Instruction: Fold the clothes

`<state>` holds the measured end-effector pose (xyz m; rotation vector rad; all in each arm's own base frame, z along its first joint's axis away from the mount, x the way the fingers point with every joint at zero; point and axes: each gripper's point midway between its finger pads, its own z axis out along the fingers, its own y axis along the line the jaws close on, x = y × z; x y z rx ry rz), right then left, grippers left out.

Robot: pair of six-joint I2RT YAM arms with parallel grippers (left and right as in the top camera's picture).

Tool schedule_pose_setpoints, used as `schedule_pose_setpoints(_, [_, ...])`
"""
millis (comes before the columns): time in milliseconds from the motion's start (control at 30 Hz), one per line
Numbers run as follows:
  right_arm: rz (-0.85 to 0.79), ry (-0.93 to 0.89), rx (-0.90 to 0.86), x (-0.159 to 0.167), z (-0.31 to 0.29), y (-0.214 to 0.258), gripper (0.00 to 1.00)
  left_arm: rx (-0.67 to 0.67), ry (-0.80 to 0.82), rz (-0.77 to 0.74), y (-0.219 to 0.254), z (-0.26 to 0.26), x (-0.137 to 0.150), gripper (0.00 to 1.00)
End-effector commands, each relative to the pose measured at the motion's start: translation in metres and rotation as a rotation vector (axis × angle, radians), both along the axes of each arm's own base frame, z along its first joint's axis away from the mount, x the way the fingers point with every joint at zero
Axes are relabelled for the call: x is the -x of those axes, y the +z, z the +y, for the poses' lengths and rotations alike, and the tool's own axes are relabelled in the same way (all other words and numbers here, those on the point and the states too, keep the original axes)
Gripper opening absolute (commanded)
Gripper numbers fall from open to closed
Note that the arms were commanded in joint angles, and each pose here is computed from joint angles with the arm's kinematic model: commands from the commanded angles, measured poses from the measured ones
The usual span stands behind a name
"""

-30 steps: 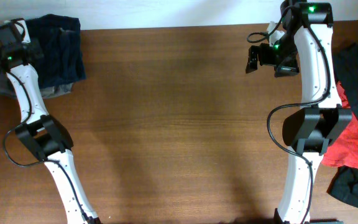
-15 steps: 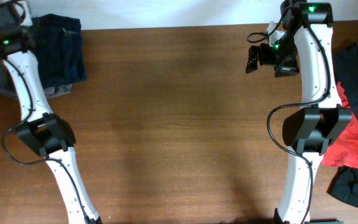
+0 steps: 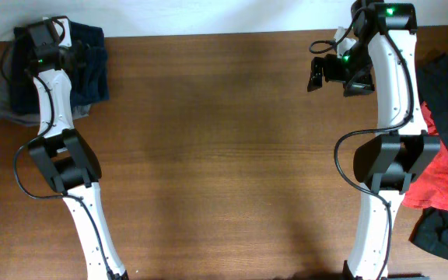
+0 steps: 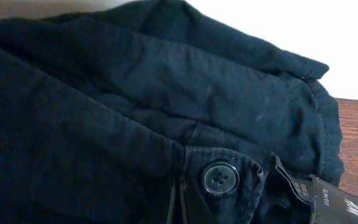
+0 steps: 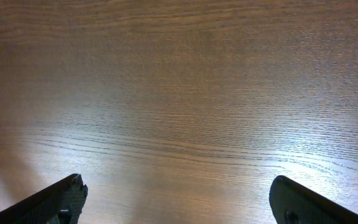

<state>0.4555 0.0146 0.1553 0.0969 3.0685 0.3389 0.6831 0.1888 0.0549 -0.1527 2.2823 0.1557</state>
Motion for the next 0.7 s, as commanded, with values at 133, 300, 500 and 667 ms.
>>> schedule_pose_setpoints(133, [-0.022,0.006,0.012,0.0,0.001,0.009,0.99,-0.011,0.018,-0.057,0.058,0.007,0.006,0.05])
schedule_pose_setpoints(300, [-0.022,0.006,0.012,0.0,0.001,0.009,0.99,-0.048,0.056,-0.089,0.126,0.014,0.025,0.1])
schedule_pose_setpoints(500, [-0.022,0.007,0.013,0.0,0.0,0.009,0.98,-0.071,0.14,-0.023,0.123,0.046,0.048,0.1])
schedule_pose_setpoints(667, [-0.022,0.007,0.013,0.0,0.0,0.009,0.98,-0.048,0.189,0.05,0.081,0.079,0.062,0.09])
